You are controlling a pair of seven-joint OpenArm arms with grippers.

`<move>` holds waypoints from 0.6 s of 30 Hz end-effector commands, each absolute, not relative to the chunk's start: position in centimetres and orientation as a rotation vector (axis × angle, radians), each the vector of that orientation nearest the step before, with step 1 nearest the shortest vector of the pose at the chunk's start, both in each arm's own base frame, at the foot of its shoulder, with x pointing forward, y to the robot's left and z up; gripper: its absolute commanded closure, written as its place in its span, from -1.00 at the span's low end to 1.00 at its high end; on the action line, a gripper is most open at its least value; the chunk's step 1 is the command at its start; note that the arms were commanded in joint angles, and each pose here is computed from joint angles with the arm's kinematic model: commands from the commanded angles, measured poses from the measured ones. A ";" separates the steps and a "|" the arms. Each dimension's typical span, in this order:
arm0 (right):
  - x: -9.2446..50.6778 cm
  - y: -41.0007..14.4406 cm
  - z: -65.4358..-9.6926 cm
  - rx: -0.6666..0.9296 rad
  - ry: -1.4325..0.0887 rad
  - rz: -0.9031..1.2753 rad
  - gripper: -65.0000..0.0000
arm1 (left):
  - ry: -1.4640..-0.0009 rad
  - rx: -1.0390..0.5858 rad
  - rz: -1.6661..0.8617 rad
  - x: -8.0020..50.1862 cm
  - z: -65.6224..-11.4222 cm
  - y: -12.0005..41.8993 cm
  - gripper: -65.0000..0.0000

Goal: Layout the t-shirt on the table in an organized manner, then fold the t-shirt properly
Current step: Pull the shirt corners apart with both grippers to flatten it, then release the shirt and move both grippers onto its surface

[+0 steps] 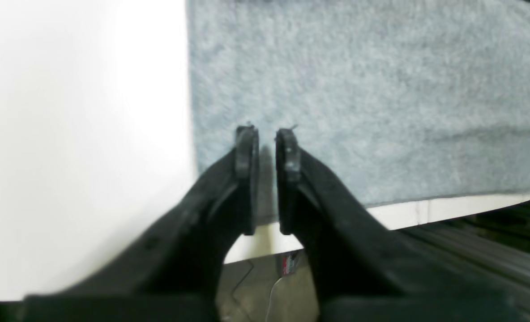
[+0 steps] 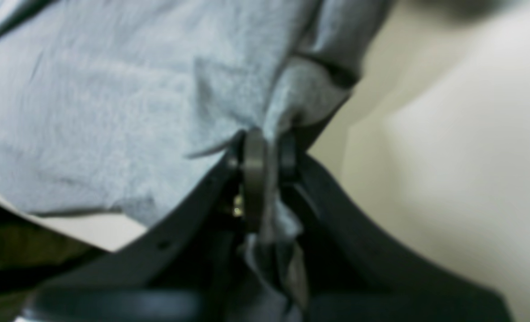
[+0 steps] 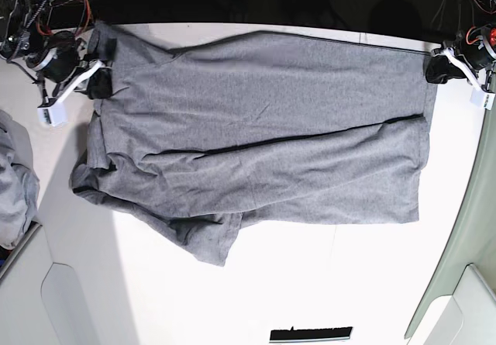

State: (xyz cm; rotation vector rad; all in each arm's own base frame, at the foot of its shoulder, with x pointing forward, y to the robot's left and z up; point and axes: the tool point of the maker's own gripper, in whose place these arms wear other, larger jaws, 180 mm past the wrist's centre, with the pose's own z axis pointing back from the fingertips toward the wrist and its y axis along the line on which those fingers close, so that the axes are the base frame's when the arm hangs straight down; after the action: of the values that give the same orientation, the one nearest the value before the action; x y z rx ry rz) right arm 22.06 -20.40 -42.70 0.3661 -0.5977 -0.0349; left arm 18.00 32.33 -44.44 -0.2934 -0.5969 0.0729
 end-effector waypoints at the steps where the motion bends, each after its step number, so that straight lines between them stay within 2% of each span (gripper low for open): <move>1: 22.7 -21.3 -41.3 0.371 -0.643 -0.038 1.00 | -0.630 -0.280 0.052 18.8 -43.4 33.1 0.82; 5: 20.5 -23.7 -41.2 0.368 -0.620 -0.105 1.00 | -0.620 -0.278 0.050 18.6 -43.5 33.1 0.82; 6: 19.7 -24.0 -41.4 0.364 -0.606 -0.115 0.92 | -0.623 -0.282 0.053 18.7 -43.4 33.0 0.82; 8: 18.1 -24.3 -41.9 0.367 -0.581 -0.134 0.40 | -0.629 -0.289 0.058 18.8 -43.4 33.0 0.82; 10: 16.9 -24.5 -42.1 0.371 -0.574 -0.156 0.10 | -0.625 -0.296 0.062 18.7 -43.4 32.9 0.82; 14: 16.7 -25.8 -41.5 0.348 -0.642 -0.203 0.06 | -0.605 -0.313 0.070 18.5 -43.4 32.7 0.81; 18: 19.0 -26.5 -39.5 0.360 -0.754 -0.227 0.06 | -0.633 -0.332 0.080 19.3 -42.1 33.3 0.77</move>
State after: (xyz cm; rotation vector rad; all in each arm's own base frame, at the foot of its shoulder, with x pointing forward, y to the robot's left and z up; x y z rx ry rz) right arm 17.95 -26.04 -40.85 0.3625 -0.6989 -0.2450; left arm 18.36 32.50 -43.39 -0.3447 -0.5969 0.1017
